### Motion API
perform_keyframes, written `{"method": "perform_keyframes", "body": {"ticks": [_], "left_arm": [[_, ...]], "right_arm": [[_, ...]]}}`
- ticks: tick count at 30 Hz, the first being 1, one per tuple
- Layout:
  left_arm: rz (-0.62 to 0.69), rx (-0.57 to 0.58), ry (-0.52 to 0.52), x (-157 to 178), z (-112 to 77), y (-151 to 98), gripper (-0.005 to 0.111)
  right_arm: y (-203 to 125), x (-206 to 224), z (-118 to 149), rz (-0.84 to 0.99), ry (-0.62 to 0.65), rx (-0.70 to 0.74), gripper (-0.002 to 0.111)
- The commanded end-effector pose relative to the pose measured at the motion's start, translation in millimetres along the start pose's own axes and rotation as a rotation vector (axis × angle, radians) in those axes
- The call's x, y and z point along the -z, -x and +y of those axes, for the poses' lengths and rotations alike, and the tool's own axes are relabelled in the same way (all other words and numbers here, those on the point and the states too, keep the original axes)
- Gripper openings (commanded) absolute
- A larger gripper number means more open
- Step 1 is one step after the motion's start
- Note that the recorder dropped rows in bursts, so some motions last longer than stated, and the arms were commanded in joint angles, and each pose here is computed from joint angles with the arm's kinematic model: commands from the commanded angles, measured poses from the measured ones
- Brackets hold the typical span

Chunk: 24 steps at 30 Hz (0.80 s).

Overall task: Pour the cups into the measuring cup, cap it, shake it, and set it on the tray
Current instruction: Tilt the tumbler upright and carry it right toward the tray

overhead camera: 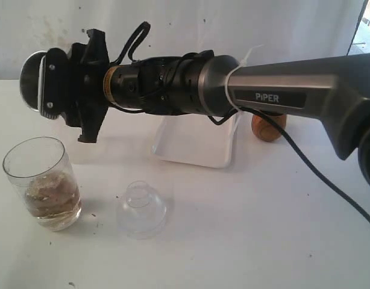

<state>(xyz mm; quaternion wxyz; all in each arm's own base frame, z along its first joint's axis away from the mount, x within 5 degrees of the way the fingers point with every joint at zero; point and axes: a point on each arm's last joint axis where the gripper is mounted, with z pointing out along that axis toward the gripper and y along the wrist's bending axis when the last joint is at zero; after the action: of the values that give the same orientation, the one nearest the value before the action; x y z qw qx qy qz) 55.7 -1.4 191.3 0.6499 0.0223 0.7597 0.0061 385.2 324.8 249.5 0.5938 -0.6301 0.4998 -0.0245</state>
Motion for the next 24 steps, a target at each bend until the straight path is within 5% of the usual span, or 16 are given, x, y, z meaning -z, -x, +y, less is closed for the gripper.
{"method": "perform_keyframes", "body": {"ticks": [1, 4, 13, 24], "left_arm": [[-0.010, 0.007, -0.001, 0.4, -0.1, 0.7, 0.000], [-0.010, 0.007, -0.001, 0.4, -0.1, 0.7, 0.000], [-0.010, 0.007, -0.001, 0.4, -0.1, 0.7, 0.000], [-0.010, 0.007, -0.001, 0.4, -0.1, 0.7, 0.000]], "right_arm": [[8.3, 5.3, -9.5, -0.031, -0.020, -0.295, 0.000], [4.6, 5.9, -11.8, -0.025, -0.024, -0.531, 0.000], [-29.3, 17.8, -38.1, -0.104, -0.022, -0.875, 0.000], [-76.5, 40.7, -37.4, -0.251, 0.072, -1.008, 0.000]]}}
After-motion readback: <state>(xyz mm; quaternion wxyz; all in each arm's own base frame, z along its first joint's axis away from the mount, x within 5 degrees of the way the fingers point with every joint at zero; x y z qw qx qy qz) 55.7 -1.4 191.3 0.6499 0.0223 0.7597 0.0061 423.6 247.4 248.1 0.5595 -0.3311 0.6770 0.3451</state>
